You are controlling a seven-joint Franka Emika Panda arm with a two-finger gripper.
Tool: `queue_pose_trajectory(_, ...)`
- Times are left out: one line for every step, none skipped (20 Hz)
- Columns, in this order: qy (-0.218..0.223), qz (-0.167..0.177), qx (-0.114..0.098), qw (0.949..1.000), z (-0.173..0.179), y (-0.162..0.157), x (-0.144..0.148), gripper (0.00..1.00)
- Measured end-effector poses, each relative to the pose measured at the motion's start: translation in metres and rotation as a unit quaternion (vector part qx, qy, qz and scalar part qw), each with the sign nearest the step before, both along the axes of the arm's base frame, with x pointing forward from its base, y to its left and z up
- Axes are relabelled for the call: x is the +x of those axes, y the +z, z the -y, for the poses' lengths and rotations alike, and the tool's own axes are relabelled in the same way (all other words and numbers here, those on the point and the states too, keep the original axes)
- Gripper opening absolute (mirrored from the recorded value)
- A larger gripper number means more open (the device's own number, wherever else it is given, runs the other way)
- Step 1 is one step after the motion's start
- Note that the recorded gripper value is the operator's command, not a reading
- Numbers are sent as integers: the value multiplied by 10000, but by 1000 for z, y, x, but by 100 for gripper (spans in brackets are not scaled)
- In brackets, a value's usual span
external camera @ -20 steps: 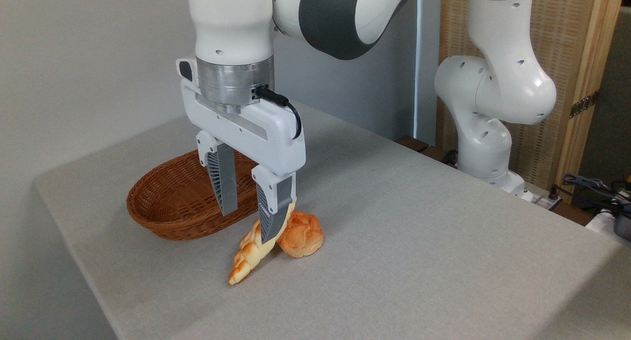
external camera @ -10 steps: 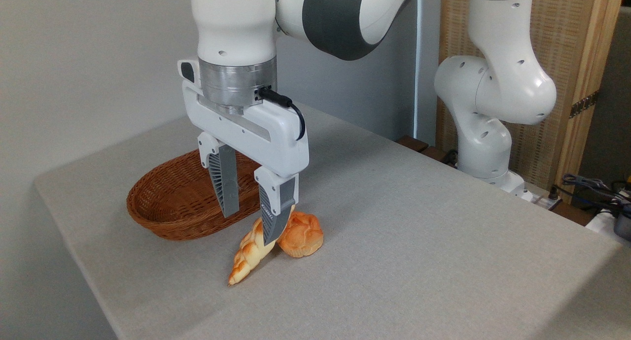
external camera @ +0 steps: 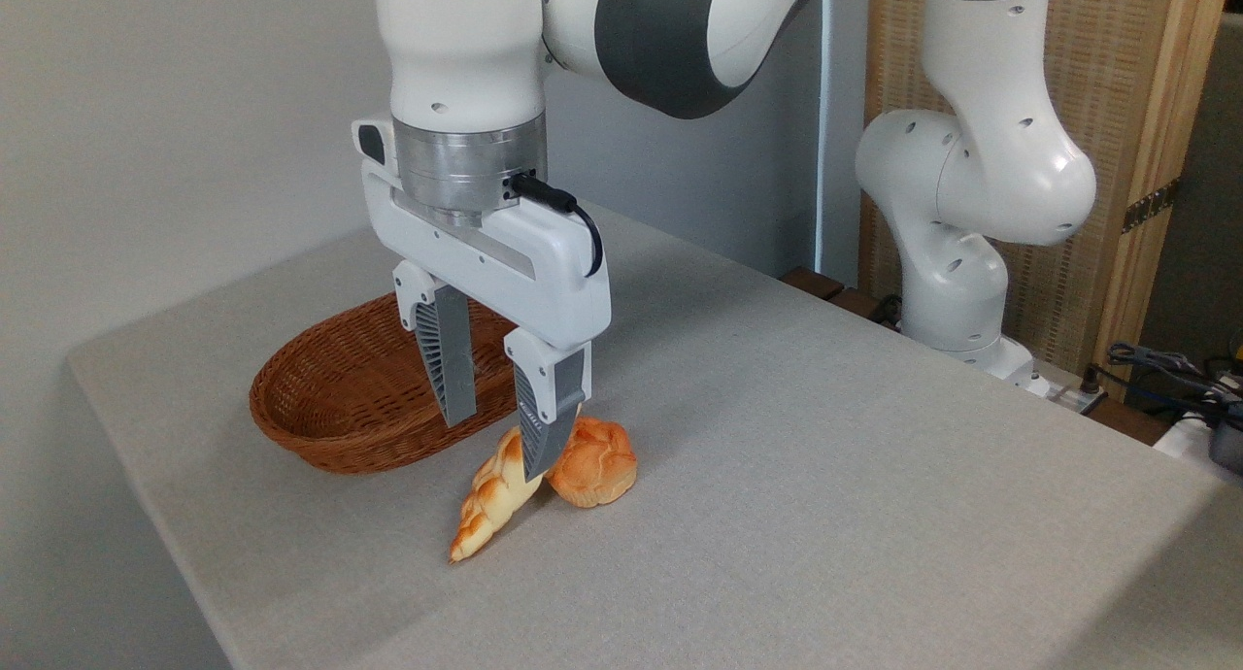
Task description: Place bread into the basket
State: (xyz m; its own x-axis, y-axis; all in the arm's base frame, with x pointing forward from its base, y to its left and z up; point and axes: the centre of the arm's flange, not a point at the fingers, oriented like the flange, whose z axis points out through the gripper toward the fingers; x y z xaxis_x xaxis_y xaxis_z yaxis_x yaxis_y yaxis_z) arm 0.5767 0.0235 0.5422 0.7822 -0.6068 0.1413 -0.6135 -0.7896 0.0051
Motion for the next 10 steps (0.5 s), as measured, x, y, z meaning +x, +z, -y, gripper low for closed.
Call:
queue_pose_trajectory(-10, -32, -3, 10000, 1, -1, -1, 100)
queue_pose_trajectory(-20, -69, -5, 10000, 2, -1, -1, 100)
queue_pose_trajectory(-28, -93, -7, 10000, 2, -2, -2, 100)
queue_pose_trajectory(-31, -103, -8, 9999, 3, -2, -2, 100)
queue_pose_trajectory(-38, -118, -9, 9999, 3, -3, -2, 100)
queue_pose_trajectory(-52, -145, -11, 9999, 5, -5, -2, 100)
queue_pose_trajectory(-64, -169, -12, 9998, 6, -6, -2, 100)
queue_pose_trajectory(-86, -225, -16, 9997, 8, -8, -2, 100)
queue_pose_trajectory(-98, -256, -18, 9996, 9, -9, -3, 100)
queue_pose_trajectory(-117, -312, -21, 9994, 11, -11, -3, 100)
